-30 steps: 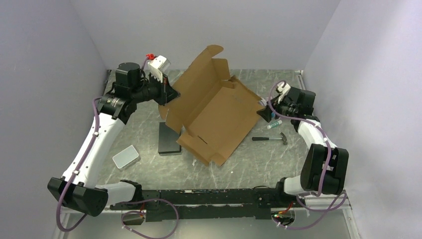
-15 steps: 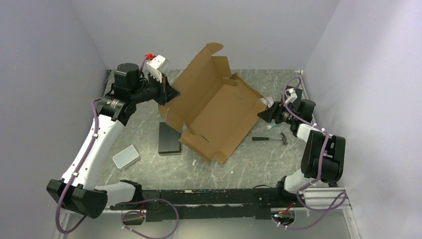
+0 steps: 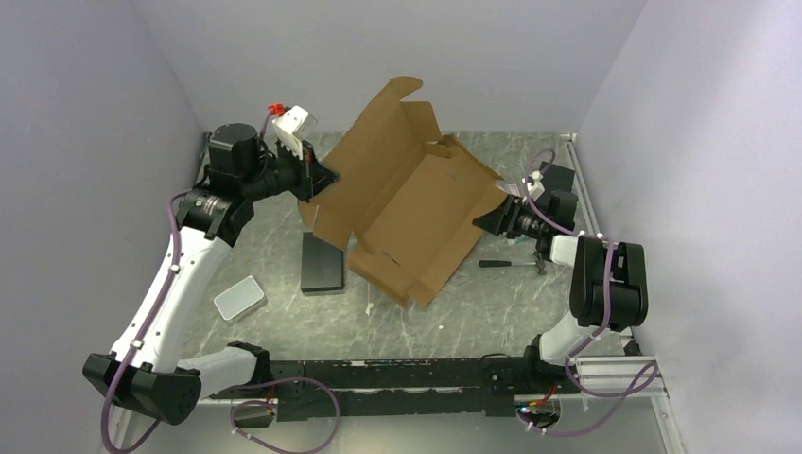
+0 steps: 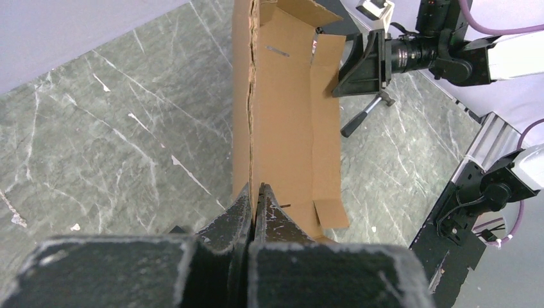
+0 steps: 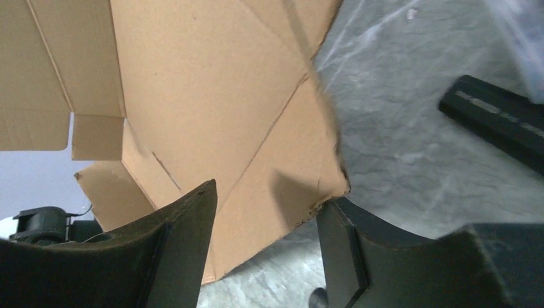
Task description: Fold the paper box
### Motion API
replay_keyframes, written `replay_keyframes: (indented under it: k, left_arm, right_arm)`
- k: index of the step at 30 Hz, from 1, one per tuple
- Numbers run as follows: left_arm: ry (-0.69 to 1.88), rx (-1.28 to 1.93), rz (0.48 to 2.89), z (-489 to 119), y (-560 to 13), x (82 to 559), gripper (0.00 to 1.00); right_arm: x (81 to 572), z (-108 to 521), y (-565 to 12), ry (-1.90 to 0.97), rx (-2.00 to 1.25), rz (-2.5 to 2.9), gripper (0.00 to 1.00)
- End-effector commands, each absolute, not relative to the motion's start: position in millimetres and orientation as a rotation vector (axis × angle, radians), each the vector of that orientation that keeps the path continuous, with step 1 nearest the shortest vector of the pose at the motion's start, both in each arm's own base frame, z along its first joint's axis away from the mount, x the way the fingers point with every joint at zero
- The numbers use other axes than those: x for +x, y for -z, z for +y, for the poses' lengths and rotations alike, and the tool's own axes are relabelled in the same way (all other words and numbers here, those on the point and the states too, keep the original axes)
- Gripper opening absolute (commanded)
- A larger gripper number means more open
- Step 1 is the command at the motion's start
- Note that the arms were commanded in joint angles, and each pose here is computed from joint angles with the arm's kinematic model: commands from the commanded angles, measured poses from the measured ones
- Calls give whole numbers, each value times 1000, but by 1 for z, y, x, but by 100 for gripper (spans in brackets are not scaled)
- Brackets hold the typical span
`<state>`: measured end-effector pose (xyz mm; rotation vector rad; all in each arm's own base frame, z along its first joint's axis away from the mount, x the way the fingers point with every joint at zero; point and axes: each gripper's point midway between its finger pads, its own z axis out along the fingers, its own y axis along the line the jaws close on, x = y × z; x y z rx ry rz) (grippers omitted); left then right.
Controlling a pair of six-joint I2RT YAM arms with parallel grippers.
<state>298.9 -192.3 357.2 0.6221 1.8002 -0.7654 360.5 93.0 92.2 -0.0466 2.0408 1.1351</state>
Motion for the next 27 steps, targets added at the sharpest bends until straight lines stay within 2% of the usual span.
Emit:
replay_keyframes:
  k: [1,6,10,21,27]
  left_arm:
    - [768,636,1687,-194,-384,293,0]
    - [790,648,1682,-197,-385,290,0]
    - [827,660,1680,-202,-386,289,0]
    - [863,650,1718,-207,-381,297,0]
    - [863,641,1758,-208,-372,304,0]
  right_arm:
    - [364,108,-114,-1171,-79,1957,58]
    - [363,118,-137,-1167,-122,1892,46]
    - [363,126,-142,-1146,-157,1881,41]
    - [376,123,-112,-934,-165,2046,43]
    - [382,125,-110,-804,-238,2077,47]
